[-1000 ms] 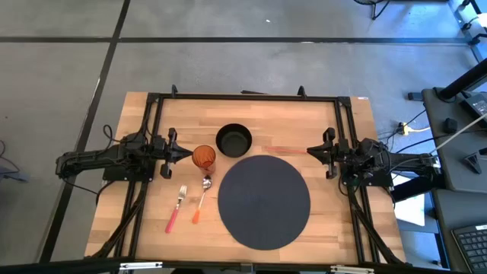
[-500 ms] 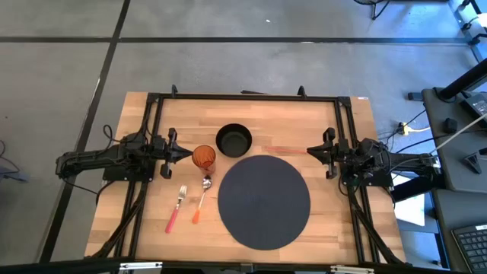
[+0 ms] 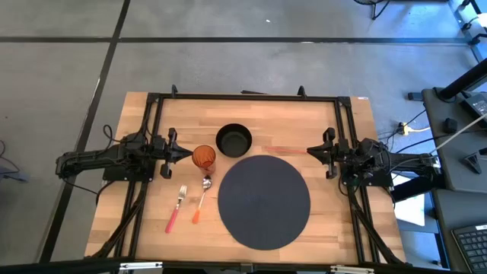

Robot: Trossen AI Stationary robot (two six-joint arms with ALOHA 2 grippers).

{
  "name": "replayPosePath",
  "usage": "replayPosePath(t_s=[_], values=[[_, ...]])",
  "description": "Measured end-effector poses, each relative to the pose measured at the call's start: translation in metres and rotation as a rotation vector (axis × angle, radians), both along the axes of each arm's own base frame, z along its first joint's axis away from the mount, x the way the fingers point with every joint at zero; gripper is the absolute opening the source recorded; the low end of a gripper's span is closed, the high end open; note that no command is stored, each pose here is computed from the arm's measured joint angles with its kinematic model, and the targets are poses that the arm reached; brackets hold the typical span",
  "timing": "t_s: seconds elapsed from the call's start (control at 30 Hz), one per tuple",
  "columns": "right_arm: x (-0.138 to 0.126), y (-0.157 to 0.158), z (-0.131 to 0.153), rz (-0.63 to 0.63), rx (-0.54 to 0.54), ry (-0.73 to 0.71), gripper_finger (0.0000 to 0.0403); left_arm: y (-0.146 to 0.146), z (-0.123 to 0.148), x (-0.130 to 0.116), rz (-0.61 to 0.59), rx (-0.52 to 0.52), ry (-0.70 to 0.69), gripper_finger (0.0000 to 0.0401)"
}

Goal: Pick & Place Utensil

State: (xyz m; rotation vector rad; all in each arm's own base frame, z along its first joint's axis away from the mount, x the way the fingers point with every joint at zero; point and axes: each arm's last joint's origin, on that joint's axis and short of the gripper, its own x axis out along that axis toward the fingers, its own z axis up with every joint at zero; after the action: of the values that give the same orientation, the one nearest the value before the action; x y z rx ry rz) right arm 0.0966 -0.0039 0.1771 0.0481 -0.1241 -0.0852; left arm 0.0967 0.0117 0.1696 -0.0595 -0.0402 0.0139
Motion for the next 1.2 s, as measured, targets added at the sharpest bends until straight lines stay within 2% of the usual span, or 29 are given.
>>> replayPosePath(t_s=[1.2], values=[[0.0, 0.0, 0.0, 0.0, 0.0, 0.0, 0.0035, 0.0001, 0.0007, 0.0, 0.005, 0.037, -0.007, 0.0004]])
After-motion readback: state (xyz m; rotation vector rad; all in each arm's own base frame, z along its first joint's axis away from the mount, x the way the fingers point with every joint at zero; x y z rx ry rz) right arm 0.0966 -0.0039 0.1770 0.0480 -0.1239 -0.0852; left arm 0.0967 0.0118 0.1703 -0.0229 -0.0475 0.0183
